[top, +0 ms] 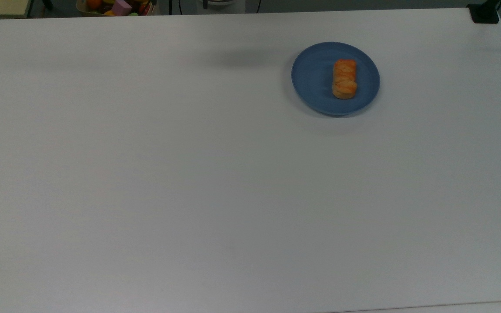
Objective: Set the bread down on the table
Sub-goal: 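Move the gripper down toward the orange bread roll on the blue plate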
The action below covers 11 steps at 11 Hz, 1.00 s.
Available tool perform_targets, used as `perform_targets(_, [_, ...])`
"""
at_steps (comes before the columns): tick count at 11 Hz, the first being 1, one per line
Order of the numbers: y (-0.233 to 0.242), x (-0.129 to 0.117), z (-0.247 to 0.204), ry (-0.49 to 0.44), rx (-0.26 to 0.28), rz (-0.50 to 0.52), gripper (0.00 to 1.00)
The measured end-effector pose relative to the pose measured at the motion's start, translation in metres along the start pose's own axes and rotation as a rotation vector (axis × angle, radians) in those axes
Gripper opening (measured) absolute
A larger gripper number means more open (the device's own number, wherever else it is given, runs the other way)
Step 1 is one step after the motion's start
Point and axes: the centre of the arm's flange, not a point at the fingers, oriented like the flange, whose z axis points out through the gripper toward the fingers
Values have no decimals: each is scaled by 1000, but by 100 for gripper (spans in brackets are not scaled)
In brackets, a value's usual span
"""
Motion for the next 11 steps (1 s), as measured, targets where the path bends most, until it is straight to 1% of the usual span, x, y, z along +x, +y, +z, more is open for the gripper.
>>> perform_targets(7, [-9,0,0,0,2,-16,100])
perform_targets(9, [-37,-2,-1,1,21,-31,100])
perform_targets(11, [-99,-8,-4,19,19,-9,100])
